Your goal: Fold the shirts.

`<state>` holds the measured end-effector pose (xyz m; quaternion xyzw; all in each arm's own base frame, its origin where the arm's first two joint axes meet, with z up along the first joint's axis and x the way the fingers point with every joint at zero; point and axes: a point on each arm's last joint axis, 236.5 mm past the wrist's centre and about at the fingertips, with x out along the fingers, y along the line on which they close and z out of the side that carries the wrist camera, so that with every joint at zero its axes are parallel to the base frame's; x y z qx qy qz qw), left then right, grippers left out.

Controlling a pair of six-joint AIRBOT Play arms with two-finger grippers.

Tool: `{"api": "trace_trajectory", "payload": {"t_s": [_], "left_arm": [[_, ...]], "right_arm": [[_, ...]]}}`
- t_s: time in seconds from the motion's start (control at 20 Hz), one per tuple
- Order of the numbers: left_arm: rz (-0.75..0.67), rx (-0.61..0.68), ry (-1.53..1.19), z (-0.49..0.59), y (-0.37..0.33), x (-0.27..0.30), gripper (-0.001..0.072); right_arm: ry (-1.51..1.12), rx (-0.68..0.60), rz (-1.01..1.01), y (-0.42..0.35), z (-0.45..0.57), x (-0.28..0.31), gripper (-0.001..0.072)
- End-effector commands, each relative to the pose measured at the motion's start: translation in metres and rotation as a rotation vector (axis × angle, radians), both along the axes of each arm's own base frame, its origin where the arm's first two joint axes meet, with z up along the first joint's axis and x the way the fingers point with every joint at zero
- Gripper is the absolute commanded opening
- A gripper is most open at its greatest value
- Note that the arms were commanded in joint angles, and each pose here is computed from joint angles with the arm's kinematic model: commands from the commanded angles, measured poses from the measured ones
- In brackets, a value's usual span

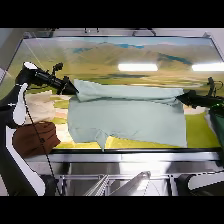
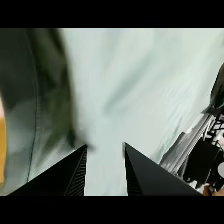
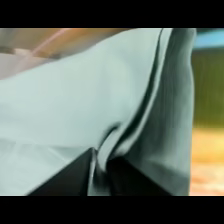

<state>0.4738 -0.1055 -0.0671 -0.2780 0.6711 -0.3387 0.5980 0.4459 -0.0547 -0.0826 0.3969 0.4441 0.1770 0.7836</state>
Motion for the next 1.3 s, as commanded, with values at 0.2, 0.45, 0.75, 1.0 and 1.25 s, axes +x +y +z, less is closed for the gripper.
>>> {"api": "trace_trajectory", "payload": {"t_s": [0.2,0.45,0.75,1.0,1.25], "left_arm": [[0.006,0.022,0.096,0.033,0.025,-0.015,0.0252],[0.068,0.0,0.163,0.046,0.041,-0.056,0.0251],[0.173,0.169,0.227,0.001,0.068,-0.15,0.0249],[0.209,0.146,0.275,-0.009,0.059,-0.203,0.0249],[0.248,0.163,0.303,-0.031,0.048,-0.23,0.0249]], "right_arm": [[0.267,-0.162,-0.013,-0.042,0.004,-0.058,0.0254],[0.585,-0.261,0.005,-0.055,0.004,-0.158,0.0139],[0.67,-0.229,-0.143,-0.013,-0.029,-0.246,0.0463],[0.562,-0.1,-0.142,0.019,-0.049,-0.228,0.0463],[0.433,0.093,-0.137,0.043,-0.047,-0.191,0.0049]]}}
